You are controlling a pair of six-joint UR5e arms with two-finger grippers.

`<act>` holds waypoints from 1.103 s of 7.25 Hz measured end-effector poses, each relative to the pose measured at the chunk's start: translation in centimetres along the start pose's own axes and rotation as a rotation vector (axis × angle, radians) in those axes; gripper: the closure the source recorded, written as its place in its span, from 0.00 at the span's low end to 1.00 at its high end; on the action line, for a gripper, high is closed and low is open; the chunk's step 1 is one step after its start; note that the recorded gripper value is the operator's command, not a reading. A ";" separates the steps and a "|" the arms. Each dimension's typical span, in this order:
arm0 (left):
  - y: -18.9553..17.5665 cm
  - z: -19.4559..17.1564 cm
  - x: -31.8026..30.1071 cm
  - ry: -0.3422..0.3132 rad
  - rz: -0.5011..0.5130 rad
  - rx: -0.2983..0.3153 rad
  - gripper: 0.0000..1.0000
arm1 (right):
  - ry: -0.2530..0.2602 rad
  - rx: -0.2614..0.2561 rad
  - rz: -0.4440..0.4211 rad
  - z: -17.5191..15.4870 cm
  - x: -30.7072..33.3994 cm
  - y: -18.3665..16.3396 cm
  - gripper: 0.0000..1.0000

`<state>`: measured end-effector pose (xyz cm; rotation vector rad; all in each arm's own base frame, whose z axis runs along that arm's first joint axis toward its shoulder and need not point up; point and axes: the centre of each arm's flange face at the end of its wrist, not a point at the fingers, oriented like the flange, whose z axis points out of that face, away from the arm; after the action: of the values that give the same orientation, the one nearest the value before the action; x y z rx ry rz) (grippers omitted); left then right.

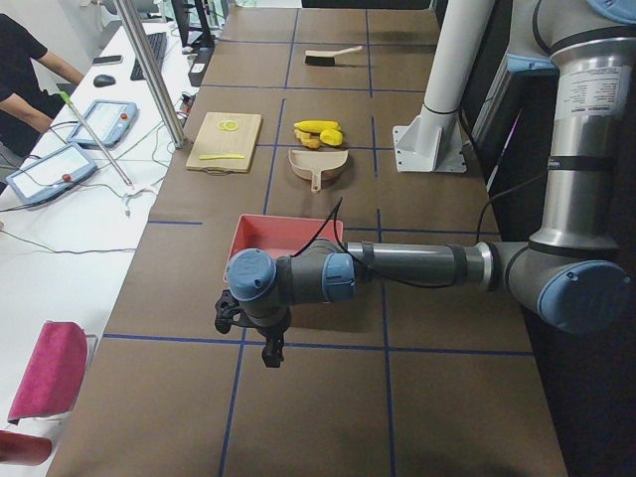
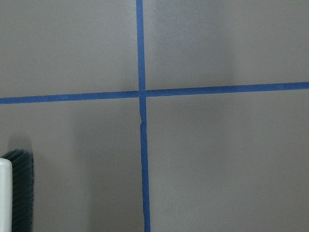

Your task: Sweep and dump trash into bin

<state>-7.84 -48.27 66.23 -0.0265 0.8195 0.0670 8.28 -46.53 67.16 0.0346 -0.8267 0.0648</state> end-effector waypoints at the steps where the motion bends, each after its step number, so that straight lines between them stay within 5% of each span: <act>1: 0.0 0.0 0.0 0.000 0.001 0.001 0.00 | 0.000 0.000 0.001 0.0 0.0 0.0 0.00; 5: -0.4 -0.9 1.0 -0.003 0.022 0.019 0.00 | -0.001 0.013 -0.012 -0.6 -0.7 -0.9 0.00; 8: -2.5 -5.6 10.0 -0.031 0.243 0.150 0.00 | -0.002 0.025 -0.010 -1.2 -1.7 -1.9 0.00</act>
<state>-4.96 -50.60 55.10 0.2153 0.7919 0.2349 8.15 -48.39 65.10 0.0624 -0.8281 0.0663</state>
